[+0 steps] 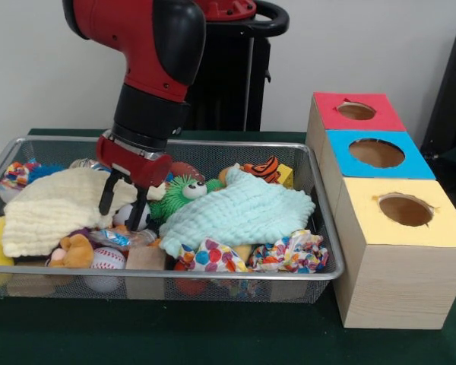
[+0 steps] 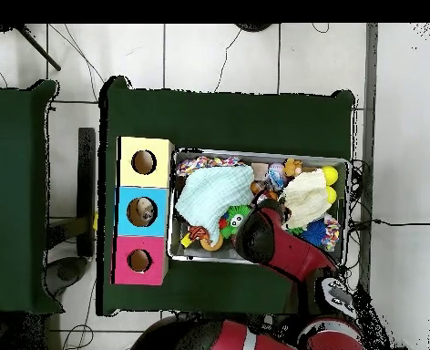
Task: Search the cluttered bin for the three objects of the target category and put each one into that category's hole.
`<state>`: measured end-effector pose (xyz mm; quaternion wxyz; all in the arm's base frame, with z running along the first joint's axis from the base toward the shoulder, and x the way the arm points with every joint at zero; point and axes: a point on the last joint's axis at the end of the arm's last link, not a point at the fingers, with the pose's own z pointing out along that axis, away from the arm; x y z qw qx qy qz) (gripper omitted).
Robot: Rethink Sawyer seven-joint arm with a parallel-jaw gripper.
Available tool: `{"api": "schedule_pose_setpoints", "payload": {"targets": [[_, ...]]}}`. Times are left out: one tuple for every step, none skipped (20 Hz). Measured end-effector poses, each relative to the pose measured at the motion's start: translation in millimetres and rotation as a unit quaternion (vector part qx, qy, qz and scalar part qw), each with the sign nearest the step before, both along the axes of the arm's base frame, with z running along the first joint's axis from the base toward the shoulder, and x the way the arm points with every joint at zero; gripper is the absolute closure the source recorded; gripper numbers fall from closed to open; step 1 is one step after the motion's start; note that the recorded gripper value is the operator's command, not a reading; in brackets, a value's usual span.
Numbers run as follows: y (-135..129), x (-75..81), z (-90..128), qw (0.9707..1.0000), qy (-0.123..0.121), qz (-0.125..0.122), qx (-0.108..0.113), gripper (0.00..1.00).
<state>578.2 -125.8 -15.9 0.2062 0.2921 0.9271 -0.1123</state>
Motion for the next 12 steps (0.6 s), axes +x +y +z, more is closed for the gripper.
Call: {"api": "schedule_pose_setpoints", "payload": {"targets": [[-0.1, 0.2, 0.1, 1.0, 0.0, -0.001, 0.0, 0.0], [-0.2, 0.4, 0.2, 1.0, 0.0, -0.001, 0.0, 0.0], [-0.2, 0.3, 0.1, 1.0, 0.0, -0.001, 0.0, 0.0], [-0.1, 0.3, 0.1, 1.0, 0.0, -0.001, 0.0, 0.0], [0.0, 0.5, 0.1, 1.0, -0.001, -0.001, 0.0, 0.0], [0.2, 0.8, 0.5, 1.0, -0.001, -0.001, 0.001, 0.0], [0.2, 1.2, 0.9, 1.0, -0.002, -0.002, 0.002, 0.0], [0.3, 1.2, 1.1, 1.0, -0.002, -0.002, 0.002, 0.0], [0.9, 2.4, 3.4, 1.0, -0.004, -0.002, 0.003, 0.0], [1.1, 3.0, 5.1, 1.0, -0.005, -0.002, 0.003, 0.0], [1.3, 3.9, 7.2, 1.0, -0.007, -0.002, 0.003, 0.0], [1.3, 4.4, 8.4, 1.0, -0.008, -0.002, 0.003, 0.0]]}}
